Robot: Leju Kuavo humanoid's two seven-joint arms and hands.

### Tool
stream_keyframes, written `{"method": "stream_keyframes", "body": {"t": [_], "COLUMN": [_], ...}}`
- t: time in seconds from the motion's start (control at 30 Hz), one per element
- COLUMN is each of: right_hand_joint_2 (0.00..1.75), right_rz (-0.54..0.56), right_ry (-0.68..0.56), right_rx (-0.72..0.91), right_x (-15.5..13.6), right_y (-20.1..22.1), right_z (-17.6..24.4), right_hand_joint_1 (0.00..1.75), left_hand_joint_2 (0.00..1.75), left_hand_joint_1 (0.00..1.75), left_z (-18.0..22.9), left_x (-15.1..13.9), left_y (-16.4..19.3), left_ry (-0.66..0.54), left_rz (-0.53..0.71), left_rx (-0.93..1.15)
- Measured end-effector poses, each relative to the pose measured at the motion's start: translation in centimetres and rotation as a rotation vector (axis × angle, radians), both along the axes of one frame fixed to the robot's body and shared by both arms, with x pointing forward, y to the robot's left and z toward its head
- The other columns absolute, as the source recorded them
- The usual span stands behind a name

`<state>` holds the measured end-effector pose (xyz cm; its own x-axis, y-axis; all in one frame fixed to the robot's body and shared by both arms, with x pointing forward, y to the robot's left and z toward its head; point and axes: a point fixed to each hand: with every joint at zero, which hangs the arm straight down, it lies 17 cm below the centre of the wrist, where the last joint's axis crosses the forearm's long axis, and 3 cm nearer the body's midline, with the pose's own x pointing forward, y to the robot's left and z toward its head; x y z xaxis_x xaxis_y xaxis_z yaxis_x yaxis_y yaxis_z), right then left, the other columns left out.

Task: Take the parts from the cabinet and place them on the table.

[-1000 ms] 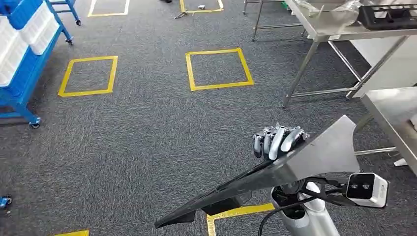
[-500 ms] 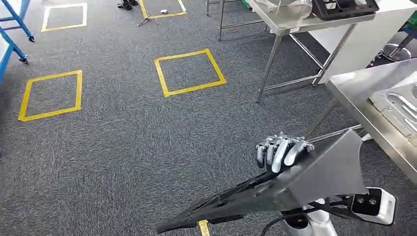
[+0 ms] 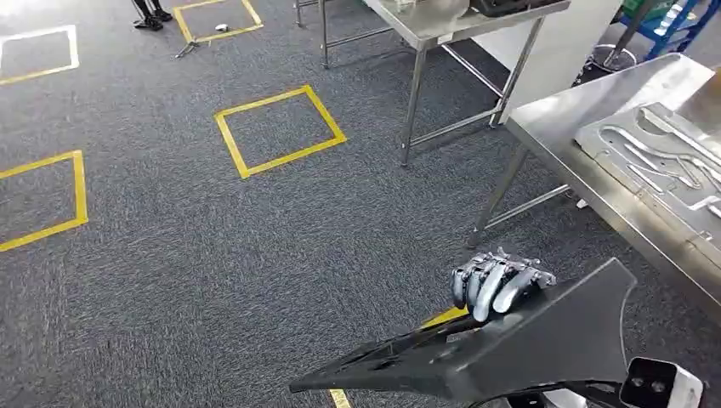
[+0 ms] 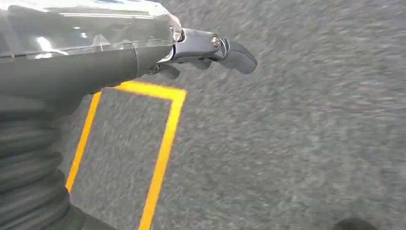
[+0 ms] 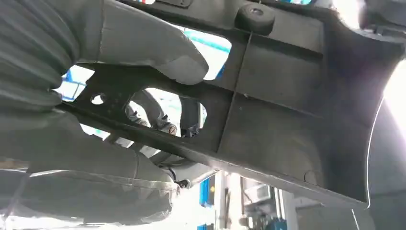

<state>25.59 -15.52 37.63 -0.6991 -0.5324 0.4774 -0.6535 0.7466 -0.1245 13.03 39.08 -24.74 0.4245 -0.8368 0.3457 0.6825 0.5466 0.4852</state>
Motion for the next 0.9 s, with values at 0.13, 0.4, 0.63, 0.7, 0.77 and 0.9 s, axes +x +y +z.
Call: {"method": "stream_keyframes", "body": {"t": [0.13,0.4,0.63,0.7,0.77,0.9], "right_hand_joint_2": [1.75,1.75,1.75,1.75,1.75,1.75], "right_rz": [-0.005,0.015,0.014,0.019,0.032,0.056], "right_ry": [-0.002,-0.012,-0.036,-0.034,-0.041,-0.062], "right_rx": [0.008,0.043,0.045,0.041,0.04,0.043], "right_x": [0.1,0.5,1.5,1.7,1.8,1.9], "right_y": [-0.1,-0.6,-0.8,-0.6,-0.3,0.0], "right_z": [0.2,1.0,2.0,2.0,2.3,3.1], "right_hand_joint_1": [1.71,1.71,1.71,1.71,1.71,1.71], "left_hand_joint_2": [1.75,1.75,1.75,1.75,1.75,1.75], "left_hand_joint_1": [0.0,0.0,0.0,0.0,0.0,0.0], "left_z": [-0.3,-0.3,-0.3,-0.4,-0.4,-0.4], "left_x": [-0.8,-0.4,-0.1,-0.2,0.0,0.0], "left_y": [-0.9,-2.1,-2.6,-2.8,-3.2,-3.9], "left_ry": [0.016,0.01,0.008,0.008,0.005,0.002], "left_rz": [-0.008,-0.03,-0.032,-0.032,-0.028,-0.014], "left_rx": [-0.009,-0.033,-0.041,-0.043,-0.05,-0.061]}}
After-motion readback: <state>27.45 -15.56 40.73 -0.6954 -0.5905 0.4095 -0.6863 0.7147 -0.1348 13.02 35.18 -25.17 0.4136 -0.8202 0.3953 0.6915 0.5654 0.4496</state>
